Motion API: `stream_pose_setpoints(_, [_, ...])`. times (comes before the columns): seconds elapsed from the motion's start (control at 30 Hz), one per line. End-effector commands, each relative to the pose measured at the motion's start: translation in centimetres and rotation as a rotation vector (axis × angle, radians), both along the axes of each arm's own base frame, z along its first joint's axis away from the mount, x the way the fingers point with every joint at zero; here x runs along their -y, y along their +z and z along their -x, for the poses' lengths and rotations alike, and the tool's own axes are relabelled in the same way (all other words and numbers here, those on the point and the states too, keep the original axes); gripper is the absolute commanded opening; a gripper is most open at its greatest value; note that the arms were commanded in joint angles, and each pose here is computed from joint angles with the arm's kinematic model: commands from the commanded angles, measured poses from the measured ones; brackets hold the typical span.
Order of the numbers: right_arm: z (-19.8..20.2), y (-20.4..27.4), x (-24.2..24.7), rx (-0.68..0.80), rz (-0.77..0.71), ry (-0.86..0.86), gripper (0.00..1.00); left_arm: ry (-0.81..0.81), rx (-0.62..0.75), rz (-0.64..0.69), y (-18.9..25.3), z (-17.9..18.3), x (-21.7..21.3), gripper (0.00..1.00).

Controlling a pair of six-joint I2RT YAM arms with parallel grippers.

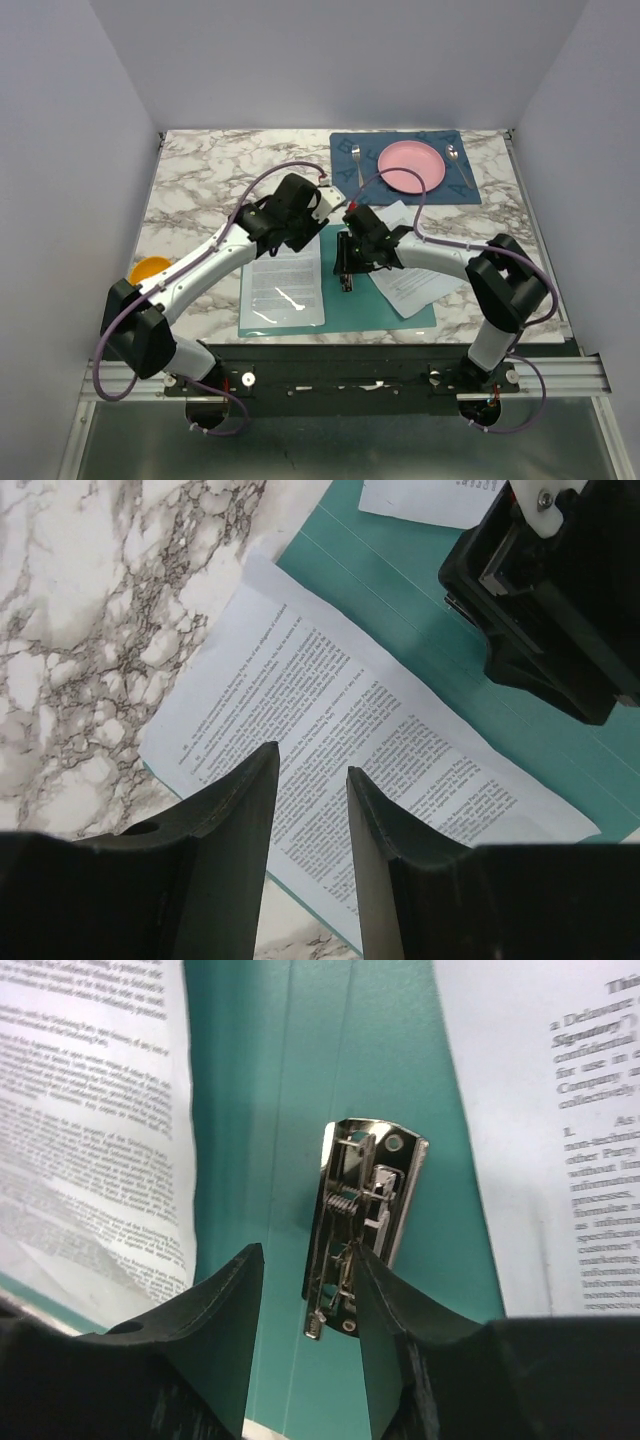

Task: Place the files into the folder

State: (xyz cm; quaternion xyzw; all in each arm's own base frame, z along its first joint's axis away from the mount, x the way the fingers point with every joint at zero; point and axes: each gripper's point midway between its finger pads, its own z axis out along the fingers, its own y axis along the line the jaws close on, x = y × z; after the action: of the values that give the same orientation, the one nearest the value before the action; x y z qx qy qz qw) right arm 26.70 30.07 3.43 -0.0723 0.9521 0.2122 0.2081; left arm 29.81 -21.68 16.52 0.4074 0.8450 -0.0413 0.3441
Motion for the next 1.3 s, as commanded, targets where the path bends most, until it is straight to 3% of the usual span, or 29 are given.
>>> stream_pose_setpoints(0.0, [0.6, -2.1, 1.8, -0.050, 0.137, -0.049, 0.46, 0.024, 0.046, 0.008, 1.8, 0.6, -1.6, 0.47])
stream_pose_setpoints(0.4, [-1.6, -2.0, -0.4, -0.083, 0.110, -0.148, 0.23, 0.041, 0.074, 0.015, 2.1, 1.6, -3.2, 0.47])
stream_pose_setpoints(0.63, [-3.9, -0.1, -2.4, -0.052, 0.056, -0.206, 0.20, 0.048, 0.078, 0.003, 2.0, 1.5, -3.5, 0.47])
stream_pose_setpoints(0.7, [-4.3, 1.0, -2.8, -0.037, 0.028, -0.219, 0.24, 0.051, 0.074, 0.011, 2.0, 1.6, -3.3, 0.49])
stream_pose_setpoints(0.73, [-4.5, 1.6, -3.1, -0.024, 0.011, -0.218, 0.37, 0.052, 0.064, 0.012, 2.0, 1.7, -3.3, 0.52])
stream_pose_setpoints(0.83, [-4.7, 3.7, -3.5, 0.007, -0.039, -0.207, 0.59, 0.050, 0.013, 0.017, 1.8, 2.2, -2.9, 0.66])
stream_pose_setpoints(0.97, [-3.9, 5.5, -3.3, 0.039, -0.103, -0.169, 0.68, 0.045, -0.030, 0.015, 1.0, 2.4, -2.5, 0.74])
stream_pose_setpoints(1.03, [-3.3, 6.6, -3.1, 0.047, -0.137, -0.149, 0.58, 0.042, -0.048, 0.008, 0.4, 2.4, -2.3, 0.72])
stream_pose_setpoints(1.07, [-2.9, 6.4, -2.8, 0.044, -0.132, -0.142, 0.44, 0.036, -0.064, 0.024, 0.3, 2.6, -1.9, 0.68])
stream_pose_setpoints(1.1, [-2.2, 5.4, -2.1, 0.028, -0.117, -0.139, 0.39, 0.036, -0.077, 0.029, 0.1, 2.5, -1.6, 0.61])
stream_pose_setpoints(1.13, [-1.9, 5.0, -1.6, 0.024, -0.113, -0.139, 0.35, 0.029, -0.092, 0.040, 0.0, 2.6, -1.3, 0.51])
stream_pose_setpoints(1.27, [-0.7, 3.3, -0.3, 0.002, -0.135, -0.140, 0.31, 0.014, -0.136, 0.090, -0.4, 2.8, 0.3, 0.42])
